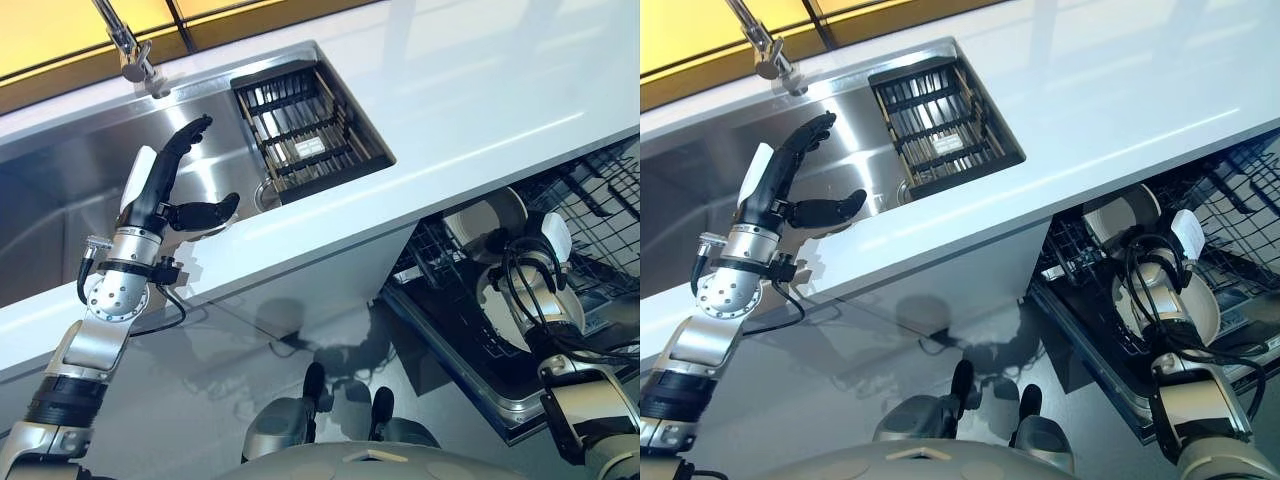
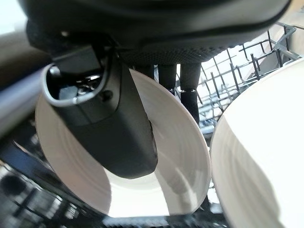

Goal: Pick up plates and place into dishwasher.

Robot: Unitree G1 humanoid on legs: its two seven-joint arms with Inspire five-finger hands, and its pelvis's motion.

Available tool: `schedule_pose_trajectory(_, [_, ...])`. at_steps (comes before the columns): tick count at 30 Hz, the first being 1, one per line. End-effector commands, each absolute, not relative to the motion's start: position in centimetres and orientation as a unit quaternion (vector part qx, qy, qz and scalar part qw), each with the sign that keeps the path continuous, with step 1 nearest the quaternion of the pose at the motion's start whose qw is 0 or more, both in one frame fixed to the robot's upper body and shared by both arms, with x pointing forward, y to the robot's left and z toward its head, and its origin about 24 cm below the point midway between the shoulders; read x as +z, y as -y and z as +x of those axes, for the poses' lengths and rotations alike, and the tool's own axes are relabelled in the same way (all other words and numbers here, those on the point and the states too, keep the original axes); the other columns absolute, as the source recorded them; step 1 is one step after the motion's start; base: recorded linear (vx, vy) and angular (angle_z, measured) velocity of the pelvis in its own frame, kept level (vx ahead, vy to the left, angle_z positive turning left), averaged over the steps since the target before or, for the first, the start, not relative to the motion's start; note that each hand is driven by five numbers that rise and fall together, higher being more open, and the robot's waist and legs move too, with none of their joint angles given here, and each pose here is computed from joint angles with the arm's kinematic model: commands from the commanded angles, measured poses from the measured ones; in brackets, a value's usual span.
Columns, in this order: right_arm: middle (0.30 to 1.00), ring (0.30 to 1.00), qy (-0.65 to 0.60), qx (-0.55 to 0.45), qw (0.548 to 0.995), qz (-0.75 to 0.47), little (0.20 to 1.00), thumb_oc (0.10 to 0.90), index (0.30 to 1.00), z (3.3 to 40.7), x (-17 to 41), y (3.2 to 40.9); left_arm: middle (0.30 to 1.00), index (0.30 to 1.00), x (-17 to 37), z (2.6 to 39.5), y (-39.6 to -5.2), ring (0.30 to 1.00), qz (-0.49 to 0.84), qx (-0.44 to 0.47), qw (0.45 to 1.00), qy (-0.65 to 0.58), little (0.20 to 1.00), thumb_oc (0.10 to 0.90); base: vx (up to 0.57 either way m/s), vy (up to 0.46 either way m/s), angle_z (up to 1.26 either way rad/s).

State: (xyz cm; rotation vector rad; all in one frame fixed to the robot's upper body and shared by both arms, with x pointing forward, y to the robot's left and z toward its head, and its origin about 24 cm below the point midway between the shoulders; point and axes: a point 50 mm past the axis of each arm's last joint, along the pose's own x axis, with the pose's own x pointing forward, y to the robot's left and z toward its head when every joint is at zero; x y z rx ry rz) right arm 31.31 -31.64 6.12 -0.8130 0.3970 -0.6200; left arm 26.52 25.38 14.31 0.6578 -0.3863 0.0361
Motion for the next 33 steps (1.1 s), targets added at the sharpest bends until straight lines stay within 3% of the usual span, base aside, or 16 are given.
schedule_pose_trajectory(1, [0.300, 0.300, -0.130, -0.302, 0.805, -0.495, 0.200, 0.100, 0.300, 33.2, 11.9, 33.0, 0.900, 0.900, 20.3, 27.6, -24.5, 0.900, 0.308, 0.020, 0.901, 0.305, 0.900, 0.800, 0.01, -0.004, 0.08])
schedule_pose_trajectory(7, [0.300, 0.300, -0.156, -0.257, 0.797, -0.524, 0.200, 0.100, 0.300, 34.8, 12.3, 31.6, 0.900, 0.900, 20.8, 28.0, -24.0, 0.900, 0.307, 0.006, 0.900, 0.310, 0.900, 0.800, 0.00, -0.001, 0.01])
schedule_pose_trajectory(8, [0.422, 0.422, -0.159, -0.252, 0.799, -0.522, 0.343, 0.243, 0.422, 34.9, 12.2, 31.4, 0.900, 0.900, 20.8, 28.1, -23.9, 0.900, 0.306, 0.005, 0.900, 0.310, 0.900, 0.800, -0.03, -0.012, 0.01])
schedule_pose_trajectory(10, [0.900, 0.900, -0.154, -0.233, 0.799, -0.532, 0.900, 0.800, 0.900, 35.4, 12.5, 30.8, 0.900, 0.900, 20.9, 28.1, -23.8, 0.900, 0.304, -0.001, 0.900, 0.313, 0.900, 0.800, -0.03, -0.008, 0.02])
schedule_pose_trajectory(21, [0.900, 0.900, 0.018, -0.241, 0.882, -0.406, 0.900, 0.800, 0.900, 34.9, 15.7, 28.0, 0.900, 0.900, 19.9, 27.6, -24.1, 0.900, 0.303, -0.003, 0.902, 0.307, 0.900, 0.800, 0.00, 0.000, 0.00])
schedule_pose_trajectory(33, [0.900, 0.900, 0.100, -0.306, 0.902, -0.289, 0.900, 0.800, 0.900, 30.0, 14.5, 30.0, 0.900, 0.900, 18.5, 26.5, -25.0, 0.900, 0.297, 0.023, 0.910, 0.287, 0.900, 0.800, -0.01, 0.001, -0.08])
